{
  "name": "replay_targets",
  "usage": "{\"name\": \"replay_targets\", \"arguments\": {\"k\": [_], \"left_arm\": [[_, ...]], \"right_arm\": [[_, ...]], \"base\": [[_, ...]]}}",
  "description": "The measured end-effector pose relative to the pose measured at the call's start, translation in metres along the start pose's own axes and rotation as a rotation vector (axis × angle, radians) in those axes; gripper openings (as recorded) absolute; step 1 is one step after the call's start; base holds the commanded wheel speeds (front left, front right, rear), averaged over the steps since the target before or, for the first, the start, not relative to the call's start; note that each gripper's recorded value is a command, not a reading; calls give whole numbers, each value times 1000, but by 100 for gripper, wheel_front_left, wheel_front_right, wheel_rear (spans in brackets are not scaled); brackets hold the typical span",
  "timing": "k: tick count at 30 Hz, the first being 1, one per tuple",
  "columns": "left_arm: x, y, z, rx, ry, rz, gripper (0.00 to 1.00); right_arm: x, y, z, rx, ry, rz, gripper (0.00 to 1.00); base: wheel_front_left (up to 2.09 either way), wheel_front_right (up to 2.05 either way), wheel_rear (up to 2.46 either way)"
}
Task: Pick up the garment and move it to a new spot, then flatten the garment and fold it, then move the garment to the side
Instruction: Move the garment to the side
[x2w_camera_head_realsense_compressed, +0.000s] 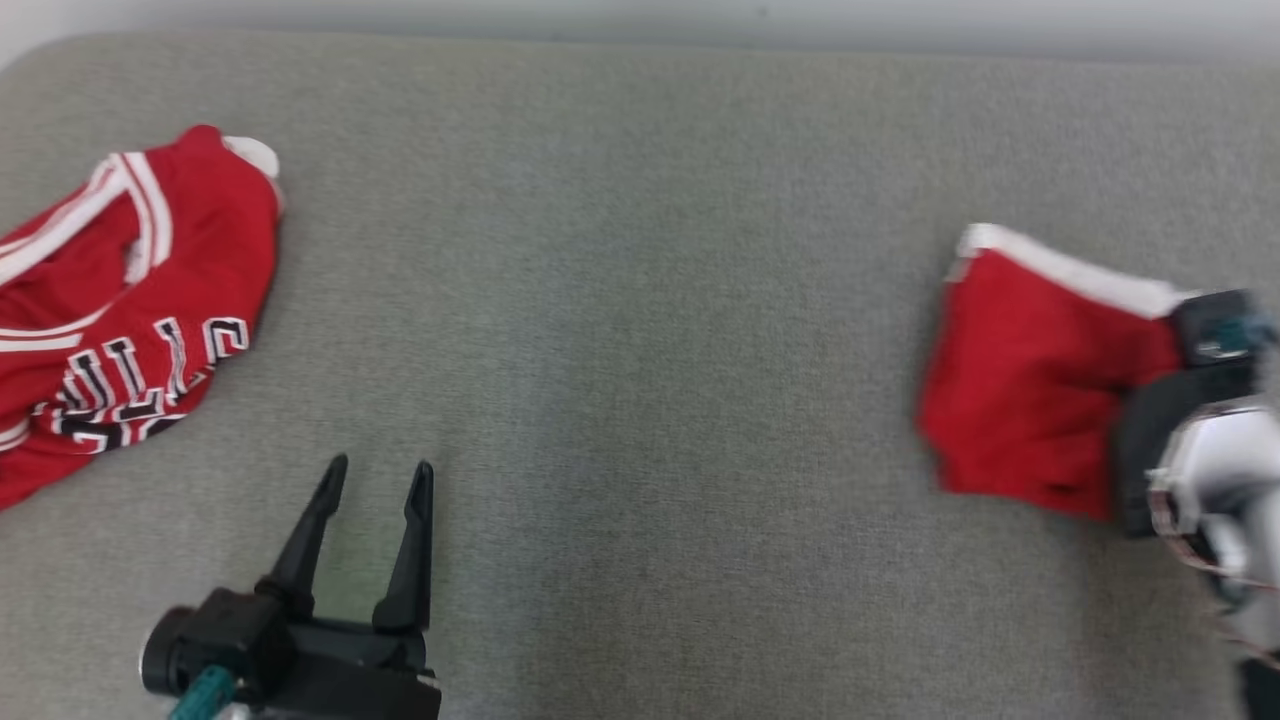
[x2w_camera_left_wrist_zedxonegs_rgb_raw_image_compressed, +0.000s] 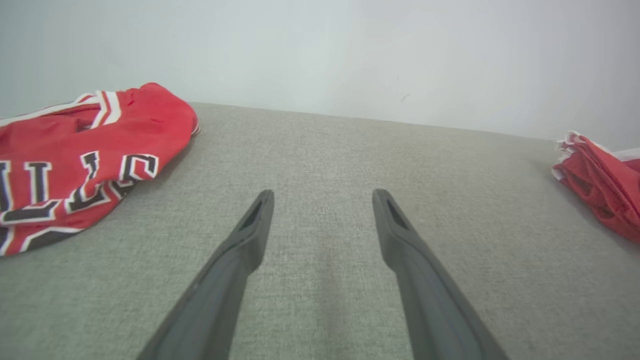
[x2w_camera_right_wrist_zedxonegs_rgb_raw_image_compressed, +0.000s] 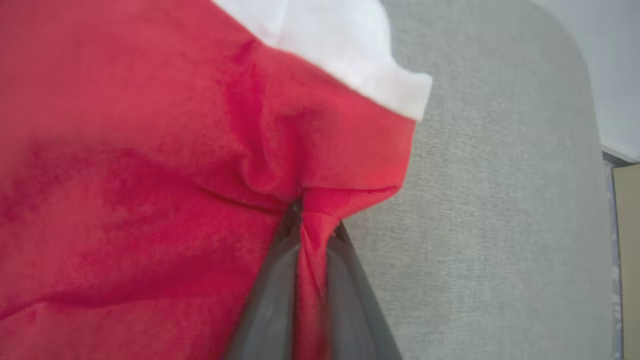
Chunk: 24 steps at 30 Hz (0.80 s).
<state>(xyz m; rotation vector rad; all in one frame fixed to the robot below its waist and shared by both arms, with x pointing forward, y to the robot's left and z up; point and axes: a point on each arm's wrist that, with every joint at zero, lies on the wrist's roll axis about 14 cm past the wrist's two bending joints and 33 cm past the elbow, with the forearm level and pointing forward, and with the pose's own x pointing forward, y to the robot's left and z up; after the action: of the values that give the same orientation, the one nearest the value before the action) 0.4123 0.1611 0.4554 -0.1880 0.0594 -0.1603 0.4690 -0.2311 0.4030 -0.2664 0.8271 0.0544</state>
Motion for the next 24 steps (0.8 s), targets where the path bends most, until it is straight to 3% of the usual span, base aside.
{"name": "replay_targets", "arguments": {"k": [9, 13, 18, 24], "left_arm": [[39, -16, 2, 34, -29, -97, 100], [49, -14, -10, 39, -9, -111, 100], [52, -6, -22, 40, 18, -97, 100], [52, -9, -23, 36, 21, -104, 100]], "right_arm": [[0, -126, -23, -256, 79, -244, 0], [9, -169, -15, -334, 27, -319, 0], [21, -190, -13, -378, -1, -377, 0], [-2, -219, -18, -371, -53, -477, 0]], "base": [[0, 0, 0], [0, 0, 0], [0, 0, 0], [0, 0, 0]]}}
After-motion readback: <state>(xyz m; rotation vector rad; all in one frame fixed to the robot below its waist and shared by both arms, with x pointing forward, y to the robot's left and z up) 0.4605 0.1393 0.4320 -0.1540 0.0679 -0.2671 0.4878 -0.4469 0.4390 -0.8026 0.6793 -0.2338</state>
